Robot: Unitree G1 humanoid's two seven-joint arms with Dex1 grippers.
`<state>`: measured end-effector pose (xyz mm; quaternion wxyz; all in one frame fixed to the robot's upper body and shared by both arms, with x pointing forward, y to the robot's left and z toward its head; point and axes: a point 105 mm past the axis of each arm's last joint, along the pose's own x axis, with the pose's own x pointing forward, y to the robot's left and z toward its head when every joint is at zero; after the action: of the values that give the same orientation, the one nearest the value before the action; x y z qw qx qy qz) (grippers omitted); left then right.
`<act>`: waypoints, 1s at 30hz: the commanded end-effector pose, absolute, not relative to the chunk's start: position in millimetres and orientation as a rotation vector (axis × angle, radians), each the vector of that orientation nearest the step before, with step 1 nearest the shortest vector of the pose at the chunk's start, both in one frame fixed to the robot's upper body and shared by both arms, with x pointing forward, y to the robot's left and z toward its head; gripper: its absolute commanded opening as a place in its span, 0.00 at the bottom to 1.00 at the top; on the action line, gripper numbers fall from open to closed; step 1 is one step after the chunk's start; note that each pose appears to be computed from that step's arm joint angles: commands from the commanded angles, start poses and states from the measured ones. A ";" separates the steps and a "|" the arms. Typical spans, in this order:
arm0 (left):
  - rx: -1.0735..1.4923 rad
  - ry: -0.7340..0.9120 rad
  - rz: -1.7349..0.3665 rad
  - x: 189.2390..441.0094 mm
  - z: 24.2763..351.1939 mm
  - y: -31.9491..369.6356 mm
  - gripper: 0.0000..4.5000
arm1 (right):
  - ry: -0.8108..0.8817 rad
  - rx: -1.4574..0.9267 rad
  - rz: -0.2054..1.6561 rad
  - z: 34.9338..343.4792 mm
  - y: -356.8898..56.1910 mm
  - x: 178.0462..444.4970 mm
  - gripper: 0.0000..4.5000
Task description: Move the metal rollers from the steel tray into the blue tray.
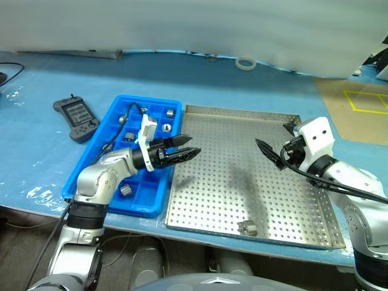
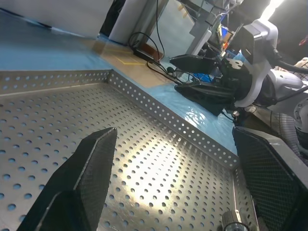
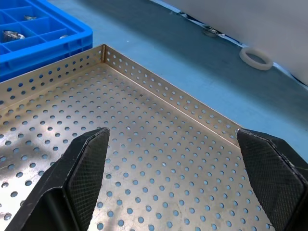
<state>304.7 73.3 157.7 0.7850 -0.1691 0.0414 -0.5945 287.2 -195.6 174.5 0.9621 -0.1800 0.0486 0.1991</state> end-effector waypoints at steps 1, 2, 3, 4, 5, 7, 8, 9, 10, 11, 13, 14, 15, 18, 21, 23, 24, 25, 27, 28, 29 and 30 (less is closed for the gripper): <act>-0.354 0.030 -1.287 305.0 170.1 75.3 0.89 | 0.141 -0.424 0.542 177.6 -194.4 270.1 0.99; -0.353 0.031 -1.289 304.5 170.0 75.7 0.89 | 0.167 -0.444 0.566 175.2 -197.3 264.3 0.99; -0.352 0.036 -1.290 304.2 168.5 76.4 0.89 | 0.209 -0.469 0.583 170.9 -204.9 256.9 0.99; -0.348 0.046 -1.287 304.2 164.8 77.5 0.89 | 0.265 -0.504 0.604 165.0 -215.1 247.3 0.99; -0.347 0.057 -1.279 304.4 161.0 78.4 0.89 | 0.329 -0.546 0.633 158.1 -223.2 236.9 0.99; -0.365 0.073 -1.279 301.1 155.7 77.1 0.89 | 0.463 -0.653 0.734 140.8 -232.0 212.1 0.99; -0.375 0.078 -1.286 298.1 154.2 75.7 0.89 | 0.516 -0.699 0.792 133.6 -233.8 200.3 0.99; -0.384 0.084 -1.288 295.8 151.8 73.8 0.89 | 0.554 -0.736 0.849 128.3 -233.8 189.8 0.99; -0.389 0.088 -1.289 294.5 150.7 73.6 0.89 | 0.571 -0.759 0.887 126.1 -233.1 183.2 0.99; -0.393 0.092 -1.285 293.6 148.1 72.0 0.89 | 0.572 -0.792 0.928 123.1 -230.8 179.1 0.99; -0.405 0.095 -1.274 292.9 144.8 68.6 0.89 | 0.573 -0.857 1.010 113.5 -228.5 174.1 0.99; -0.412 0.093 -1.270 292.7 144.4 66.9 0.89 | 0.569 -0.870 1.038 108.5 -228.5 173.5 0.99; -0.418 0.089 -1.260 292.4 144.7 66.4 0.89 | 0.540 -0.885 1.066 104.6 -224.8 177.1 0.99; -0.422 0.084 -1.231 291.3 145.2 69.5 0.89 | 0.466 -0.917 1.137 99.7 -212.6 183.8 0.99; -0.415 0.084 -1.203 289.6 145.5 75.0 0.89 | 0.423 -0.924 1.182 99.2 -206.7 190.7 0.99; -0.399 0.075 -1.172 288.7 147.7 81.3 0.89 | 0.393 -0.957 1.207 98.4 -208.0 201.1 0.99; -0.392 0.064 -1.153 289.1 150.3 84.7 0.89 | 0.379 -0.980 1.220 98.8 -209.4 206.6 0.99; -0.388 0.055 -1.136 289.8 152.3 87.6 0.89 | 0.370 -0.988 1.232 99.7 -210.0 210.8 0.99; -0.383 0.044 -1.107 290.2 154.1 92.3 0.89 | 0.351 -1.004 1.254 101.4 -209.4 218.1 0.99; -0.383 0.042 -1.100 289.5 154.6 93.3 0.89 | 0.344 -1.013 1.264 101.5 -209.5 220.9 0.99; -0.383 0.039 -1.094 288.7 155.3 94.4 0.89 | 0.339 -1.020 1.273 101.2 -209.7 223.4 0.99; -0.385 0.036 -1.084 287.9 155.7 95.4 0.89 | 0.338 -1.027 1.287 99.5 -210.6 225.2 0.99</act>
<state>292.7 95.0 144.9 0.8392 -0.1852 0.0380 -0.5098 224.8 -209.9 99.0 0.6821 -0.4438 0.1557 0.5600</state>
